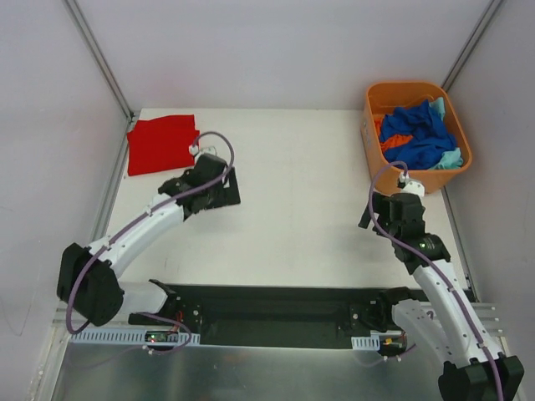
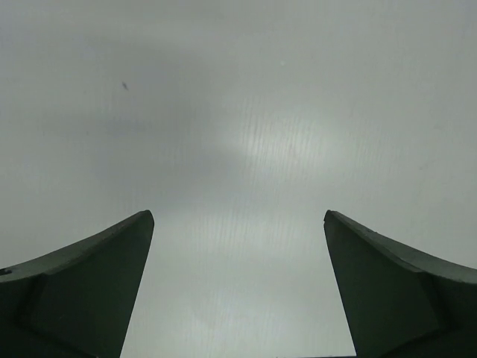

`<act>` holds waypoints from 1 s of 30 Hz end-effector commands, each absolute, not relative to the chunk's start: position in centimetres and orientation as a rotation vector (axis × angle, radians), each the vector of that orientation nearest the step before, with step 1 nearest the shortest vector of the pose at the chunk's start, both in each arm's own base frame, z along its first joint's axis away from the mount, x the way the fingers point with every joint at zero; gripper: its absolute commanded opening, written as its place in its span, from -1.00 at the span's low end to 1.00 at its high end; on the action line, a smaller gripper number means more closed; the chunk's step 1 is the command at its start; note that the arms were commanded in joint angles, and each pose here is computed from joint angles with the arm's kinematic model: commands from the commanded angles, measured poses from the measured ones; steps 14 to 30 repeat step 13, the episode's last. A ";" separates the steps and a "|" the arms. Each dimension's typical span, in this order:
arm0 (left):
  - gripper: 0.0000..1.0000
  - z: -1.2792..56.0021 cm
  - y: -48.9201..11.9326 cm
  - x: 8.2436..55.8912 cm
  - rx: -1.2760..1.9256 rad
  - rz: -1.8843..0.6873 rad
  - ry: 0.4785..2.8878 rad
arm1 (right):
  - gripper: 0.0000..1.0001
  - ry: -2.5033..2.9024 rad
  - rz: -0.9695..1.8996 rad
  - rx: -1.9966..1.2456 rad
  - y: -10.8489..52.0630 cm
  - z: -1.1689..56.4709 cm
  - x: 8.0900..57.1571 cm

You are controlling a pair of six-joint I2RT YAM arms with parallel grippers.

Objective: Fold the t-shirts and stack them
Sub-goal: Put the neatly folded tshirt into the corner of the board with the left arm

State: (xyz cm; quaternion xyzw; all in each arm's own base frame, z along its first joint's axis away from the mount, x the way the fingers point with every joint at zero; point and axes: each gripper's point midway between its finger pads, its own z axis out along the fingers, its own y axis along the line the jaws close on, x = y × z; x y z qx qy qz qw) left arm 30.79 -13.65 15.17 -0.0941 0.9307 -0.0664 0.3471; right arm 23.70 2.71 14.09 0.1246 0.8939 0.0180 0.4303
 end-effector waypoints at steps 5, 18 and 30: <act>0.99 16.1 -9.9 26.5 -0.377 -0.151 2.163 | 0.93 2.060 0.084 0.332 2.4 15.3 25.1; 0.99 17.4 -7.7 25.9 -0.357 -0.131 2.005 | 0.93 1.962 0.066 0.339 1.6 16.7 24.8; 0.99 17.4 -7.7 25.9 -0.357 -0.131 2.005 | 0.93 1.962 0.066 0.339 1.6 16.7 24.8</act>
